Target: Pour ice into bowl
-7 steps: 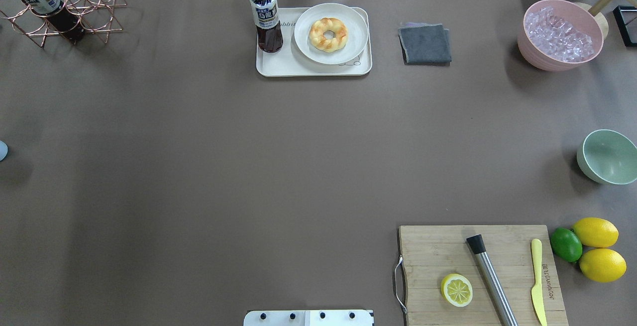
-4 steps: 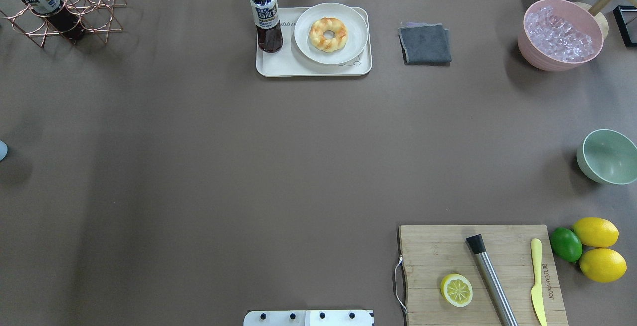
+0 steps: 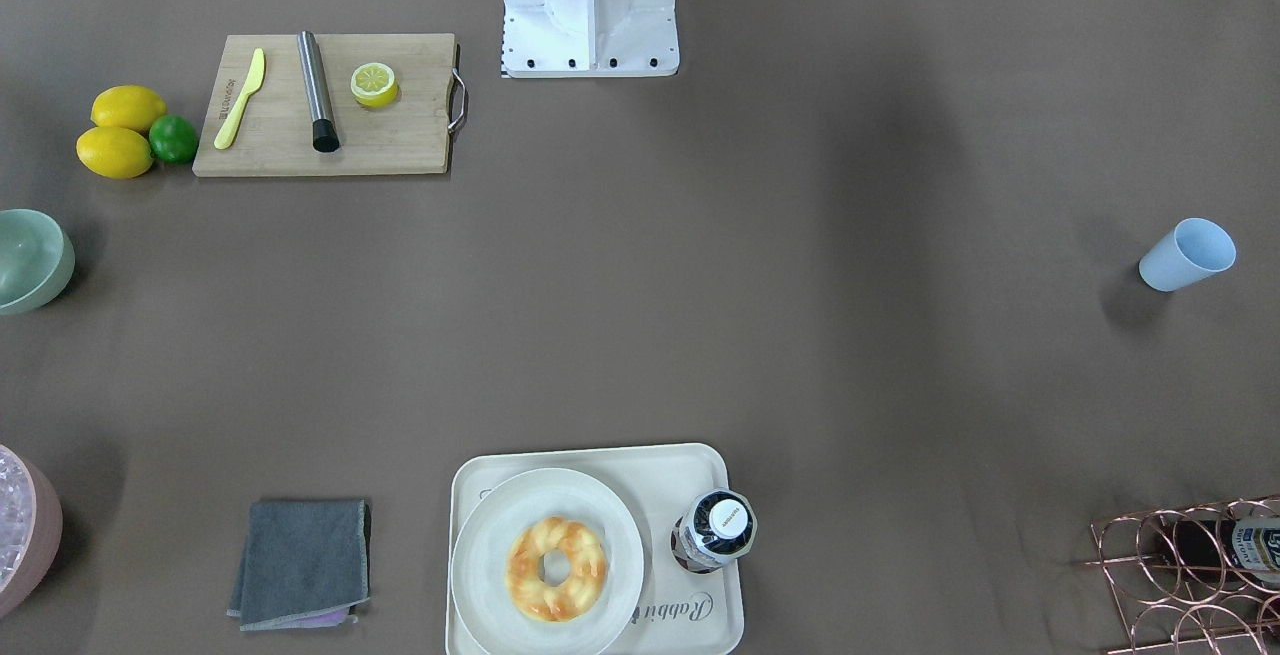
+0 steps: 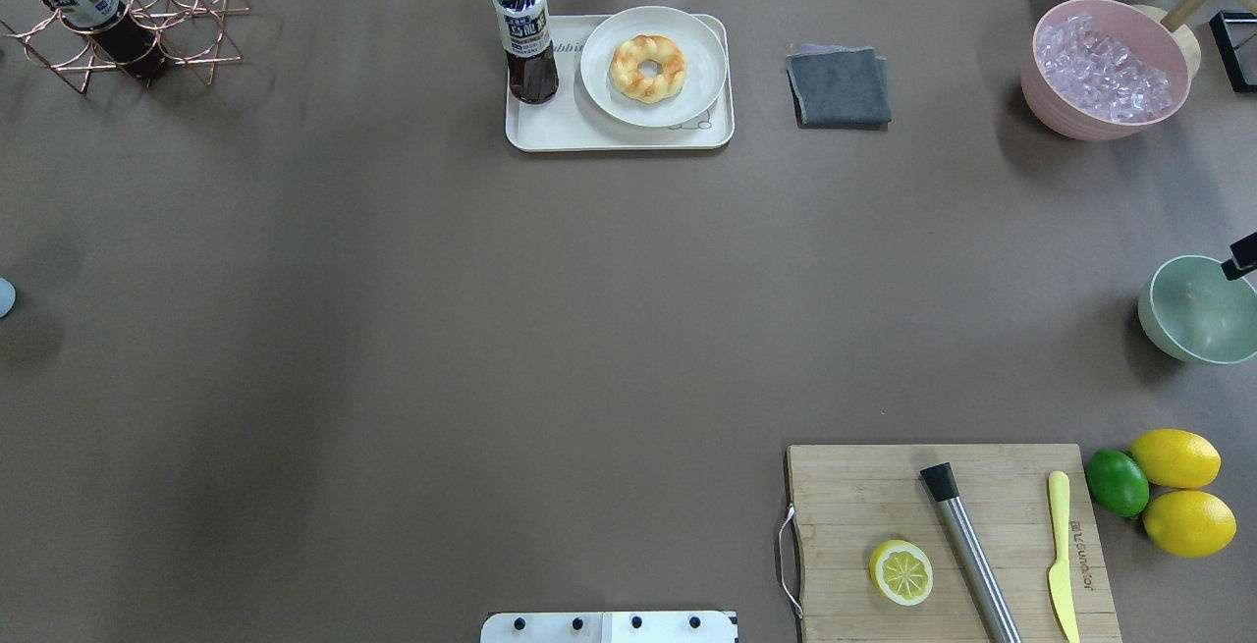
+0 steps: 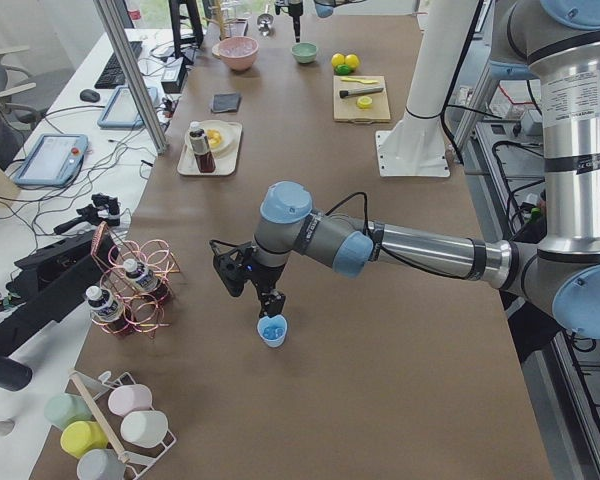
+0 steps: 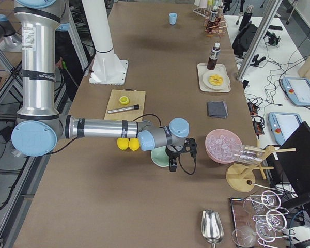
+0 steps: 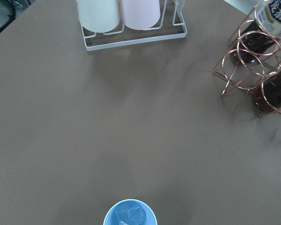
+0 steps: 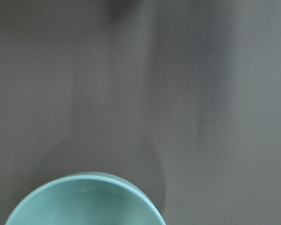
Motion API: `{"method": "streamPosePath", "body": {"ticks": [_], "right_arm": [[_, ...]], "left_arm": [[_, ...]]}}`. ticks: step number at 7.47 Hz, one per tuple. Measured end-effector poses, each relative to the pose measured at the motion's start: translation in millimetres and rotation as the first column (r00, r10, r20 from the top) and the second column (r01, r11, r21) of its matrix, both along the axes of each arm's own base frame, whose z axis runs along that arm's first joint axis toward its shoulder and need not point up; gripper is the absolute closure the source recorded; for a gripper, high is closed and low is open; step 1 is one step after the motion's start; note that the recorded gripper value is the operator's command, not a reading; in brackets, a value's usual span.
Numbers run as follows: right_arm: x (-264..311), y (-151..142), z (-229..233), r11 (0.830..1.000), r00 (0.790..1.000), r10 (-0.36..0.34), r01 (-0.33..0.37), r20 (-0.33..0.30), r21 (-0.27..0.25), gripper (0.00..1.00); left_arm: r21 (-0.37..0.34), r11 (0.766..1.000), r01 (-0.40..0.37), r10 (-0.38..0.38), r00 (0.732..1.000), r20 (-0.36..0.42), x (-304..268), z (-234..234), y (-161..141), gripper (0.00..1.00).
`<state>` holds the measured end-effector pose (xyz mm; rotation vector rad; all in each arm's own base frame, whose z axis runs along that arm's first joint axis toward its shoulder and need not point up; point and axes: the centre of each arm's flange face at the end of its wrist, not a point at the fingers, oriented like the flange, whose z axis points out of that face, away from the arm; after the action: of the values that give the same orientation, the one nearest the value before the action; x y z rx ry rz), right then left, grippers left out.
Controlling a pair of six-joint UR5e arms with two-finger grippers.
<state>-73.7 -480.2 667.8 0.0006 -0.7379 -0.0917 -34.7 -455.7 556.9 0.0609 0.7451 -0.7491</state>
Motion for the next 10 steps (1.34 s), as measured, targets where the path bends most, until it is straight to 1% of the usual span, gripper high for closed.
{"method": "streamPosePath", "body": {"ticks": [1, 2, 3, 4, 5, 6, 7, 8, 9, 10], "right_arm": [[-5, -1, 6, 1.0, 1.0, 0.001, -0.001, -0.004, 0.009, 0.11], [-8, -1, 11, 1.0, 1.0, 0.001, -0.001, -0.008, 0.011, 0.2], [-9, 0, 14, 1.0, 1.0, 0.0, 0.0, -0.012, 0.013, 0.24], [-9, 1, 16, 1.0, 1.0, 0.0, 0.0, -0.015, 0.012, 0.25], [-9, 3, 18, 1.0, 1.0, 0.0, 0.001, -0.016, 0.01, 0.39], [-11, 3, 19, 1.0, 1.0, -0.003, 0.003, -0.016, 0.006, 0.56], [-13, 4, 20, 1.0, 1.0, -0.008, 0.008, -0.016, 0.004, 0.69], [-14, 5, 20, 1.0, 1.0, -0.01, 0.01, -0.016, 0.004, 0.78], [-16, 5, 20, 1.0, 1.0, -0.007, 0.007, -0.016, -0.001, 0.91], [-18, 5, 19, 1.0, 1.0, -0.005, 0.005, -0.015, -0.005, 1.0]], "left_arm": [[-0.052, 0.996, 0.072, -0.07, 0.997, 0.042, 21, 1, -3, 0.03], [-0.086, 0.987, 0.138, -0.132, 0.989, 0.074, 42, 0, -5, 0.03], [-0.113, 0.973, 0.2, -0.189, 0.976, 0.104, 62, -2, -6, 0.03], [-0.14, 0.954, 0.264, -0.246, 0.96, 0.137, 78, -1, -7, 0.03], [-0.167, 0.93, 0.327, -0.296, 0.937, 0.185, 94, 4, -6, 0.03], [-0.192, 0.903, 0.385, -0.334, 0.909, 0.25, 109, 11, -4, 0.03], [-0.211, 0.875, 0.436, -0.359, 0.876, 0.323, 122, 17, -1, 0.03], [-0.214, 0.858, 0.468, -0.37, 0.85, 0.375, 131, 21, 2, 0.03], [-0.211, 0.844, 0.492, -0.378, 0.827, 0.417, 144, 24, 4, 0.03], [-0.207, 0.833, 0.514, -0.385, 0.805, 0.452, 159, 21, 2, 0.03]]}}
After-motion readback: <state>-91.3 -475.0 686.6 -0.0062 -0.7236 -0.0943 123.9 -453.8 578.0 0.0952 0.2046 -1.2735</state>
